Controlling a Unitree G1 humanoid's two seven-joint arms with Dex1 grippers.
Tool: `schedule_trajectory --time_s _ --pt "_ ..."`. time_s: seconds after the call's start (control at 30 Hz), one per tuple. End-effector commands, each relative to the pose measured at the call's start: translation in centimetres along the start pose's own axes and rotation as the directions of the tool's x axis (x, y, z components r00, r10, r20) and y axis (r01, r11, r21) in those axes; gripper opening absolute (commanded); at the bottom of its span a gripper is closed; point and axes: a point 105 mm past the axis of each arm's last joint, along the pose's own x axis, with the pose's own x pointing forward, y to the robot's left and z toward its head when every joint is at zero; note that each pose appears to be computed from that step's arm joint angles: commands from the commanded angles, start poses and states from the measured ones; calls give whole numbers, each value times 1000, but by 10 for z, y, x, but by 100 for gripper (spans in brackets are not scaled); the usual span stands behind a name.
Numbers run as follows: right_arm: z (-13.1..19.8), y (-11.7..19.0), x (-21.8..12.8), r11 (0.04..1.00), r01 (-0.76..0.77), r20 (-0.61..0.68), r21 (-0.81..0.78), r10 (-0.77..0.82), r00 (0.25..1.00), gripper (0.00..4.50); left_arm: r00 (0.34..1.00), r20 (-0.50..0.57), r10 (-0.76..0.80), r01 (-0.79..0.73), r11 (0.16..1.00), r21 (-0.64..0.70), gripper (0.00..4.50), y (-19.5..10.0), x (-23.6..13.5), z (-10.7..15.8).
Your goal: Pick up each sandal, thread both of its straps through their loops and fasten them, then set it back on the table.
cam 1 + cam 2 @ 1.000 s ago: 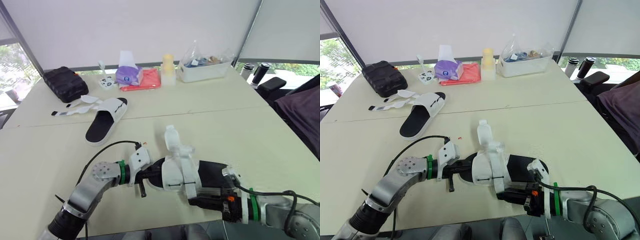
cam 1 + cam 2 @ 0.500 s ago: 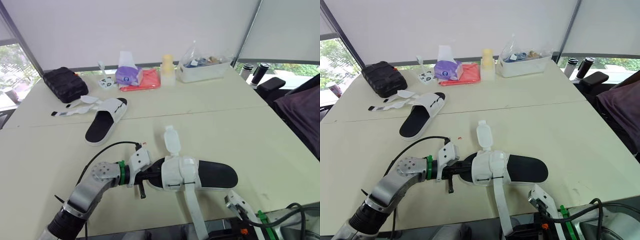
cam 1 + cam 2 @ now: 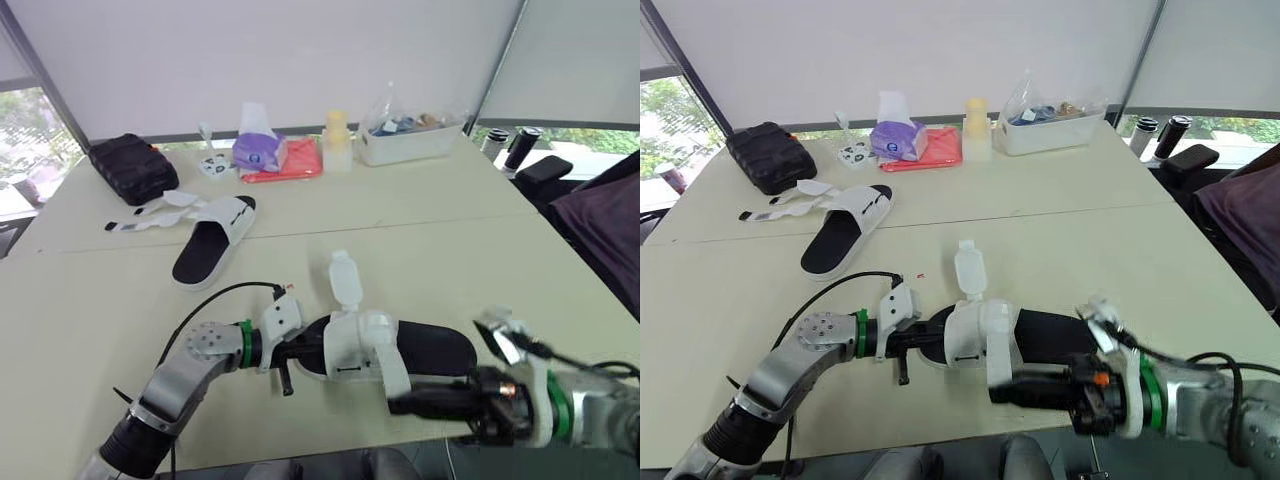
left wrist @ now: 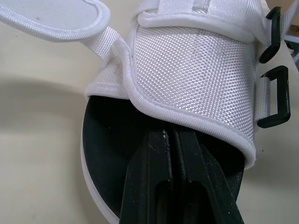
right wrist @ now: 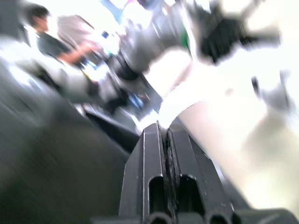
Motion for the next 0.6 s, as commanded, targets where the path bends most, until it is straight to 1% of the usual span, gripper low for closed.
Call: schedule_trajectory --time_s 0.03,0.2,0.27,0.37,0.43,0.53,0.6 --pt "10 4 8 998 -47 57 48 44 997 7 1000 4 3 -3 1000 20 12 0 1 2" --pt "37 -26 17 996 28 203 87 -45 978 7 1000 3 6 -6 1000 20 12 0 2 1" --pt "44 -36 19 993 48 225 112 -73 972 7 1000 6 5 -5 1000 20 12 -1 3 2" --pt "44 -46 19 987 79 221 142 -110 969 7 1000 5 8 -8 1000 21 12 0 2 2" --pt "47 -53 18 981 93 248 172 -134 959 7 1000 4 10 -10 1000 22 12 1 2 2" --pt "50 -59 13 975 100 277 199 -154 948 96 1000 5 15 -15 1000 21 12 1 2 2" --pt "51 -61 12 972 101 293 213 -162 942 192 1000 4 17 -17 1000 21 12 1 1 2"
